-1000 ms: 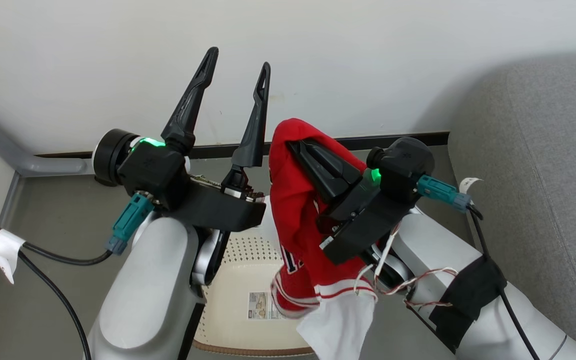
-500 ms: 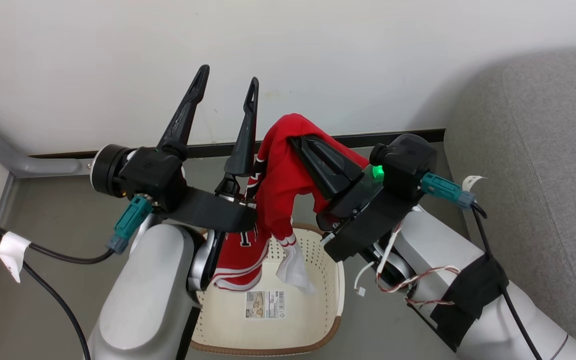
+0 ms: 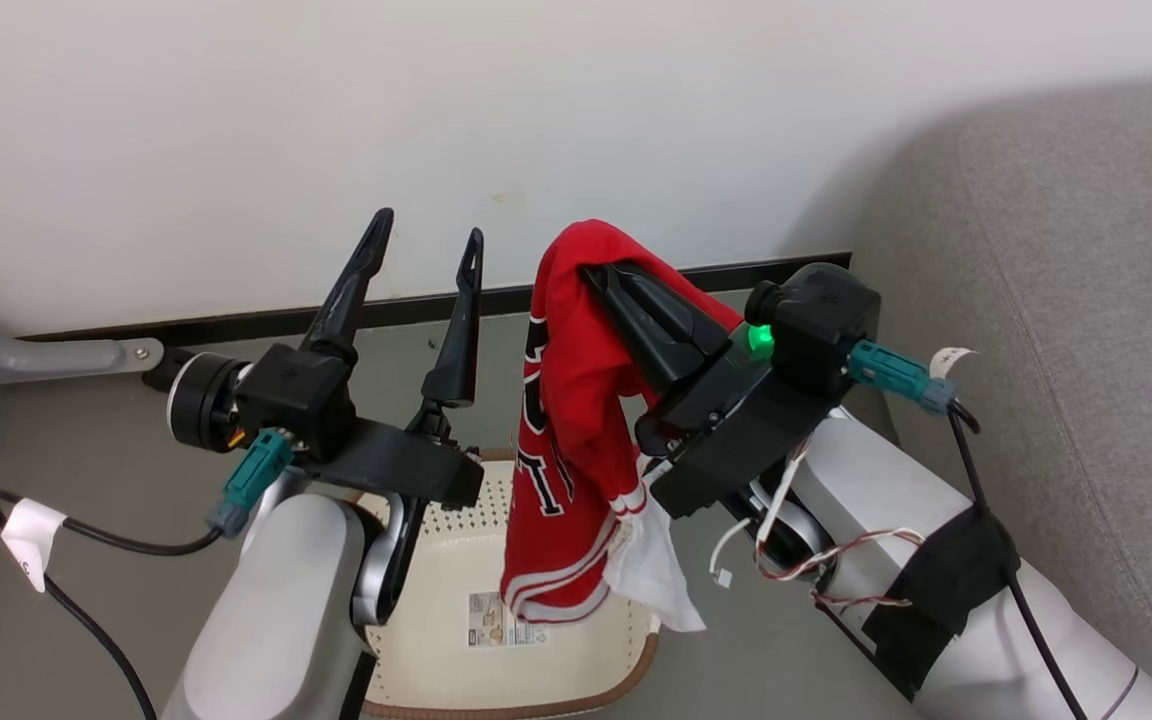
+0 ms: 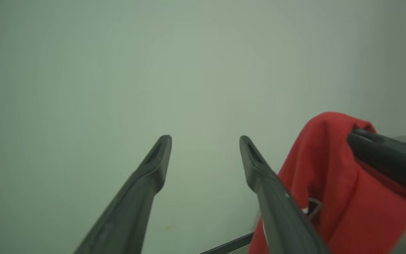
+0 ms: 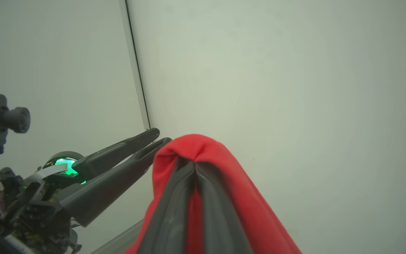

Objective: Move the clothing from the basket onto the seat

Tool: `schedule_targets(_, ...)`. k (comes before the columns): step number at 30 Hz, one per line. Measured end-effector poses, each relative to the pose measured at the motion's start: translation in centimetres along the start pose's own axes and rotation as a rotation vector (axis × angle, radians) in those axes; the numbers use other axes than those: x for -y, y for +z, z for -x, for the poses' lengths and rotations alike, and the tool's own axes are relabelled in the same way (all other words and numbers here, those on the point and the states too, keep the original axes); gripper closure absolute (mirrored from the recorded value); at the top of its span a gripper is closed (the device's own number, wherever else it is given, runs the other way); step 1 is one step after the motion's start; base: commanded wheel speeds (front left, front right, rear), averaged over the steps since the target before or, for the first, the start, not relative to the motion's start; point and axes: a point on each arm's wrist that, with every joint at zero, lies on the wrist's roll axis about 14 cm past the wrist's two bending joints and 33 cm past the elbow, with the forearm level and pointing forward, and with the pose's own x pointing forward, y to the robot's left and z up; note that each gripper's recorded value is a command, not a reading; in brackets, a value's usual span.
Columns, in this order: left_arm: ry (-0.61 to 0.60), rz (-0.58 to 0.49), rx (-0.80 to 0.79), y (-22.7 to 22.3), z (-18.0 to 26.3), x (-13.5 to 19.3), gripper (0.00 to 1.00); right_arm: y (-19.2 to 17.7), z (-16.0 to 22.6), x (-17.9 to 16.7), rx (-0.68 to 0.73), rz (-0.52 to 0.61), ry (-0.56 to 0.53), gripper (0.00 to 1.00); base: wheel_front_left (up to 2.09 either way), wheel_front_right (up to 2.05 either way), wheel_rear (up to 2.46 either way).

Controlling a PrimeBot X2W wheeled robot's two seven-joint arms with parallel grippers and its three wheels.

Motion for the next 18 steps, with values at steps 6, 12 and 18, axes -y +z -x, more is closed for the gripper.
schedule_targets(6,-0.016,-0.001,-0.039,-1.5,0.2,0.4,0.0,0.5,0.7,1.0,0.005,0.013,-0.034,1.0,0.0,0.0,0.0)
schedule_targets(12,-0.041,0.01,-0.074,-2.9,0.3,1.4,0.0,1.2,1.7,2.2,0.011,0.029,-0.077,1.0,0.0,0.0,0.0)
schedule_targets(18,-0.077,0.024,-0.1,-4.0,0.3,2.9,0.0,1.9,2.8,3.5,0.018,0.046,-0.124,1.0,0.0,0.0,0.0)
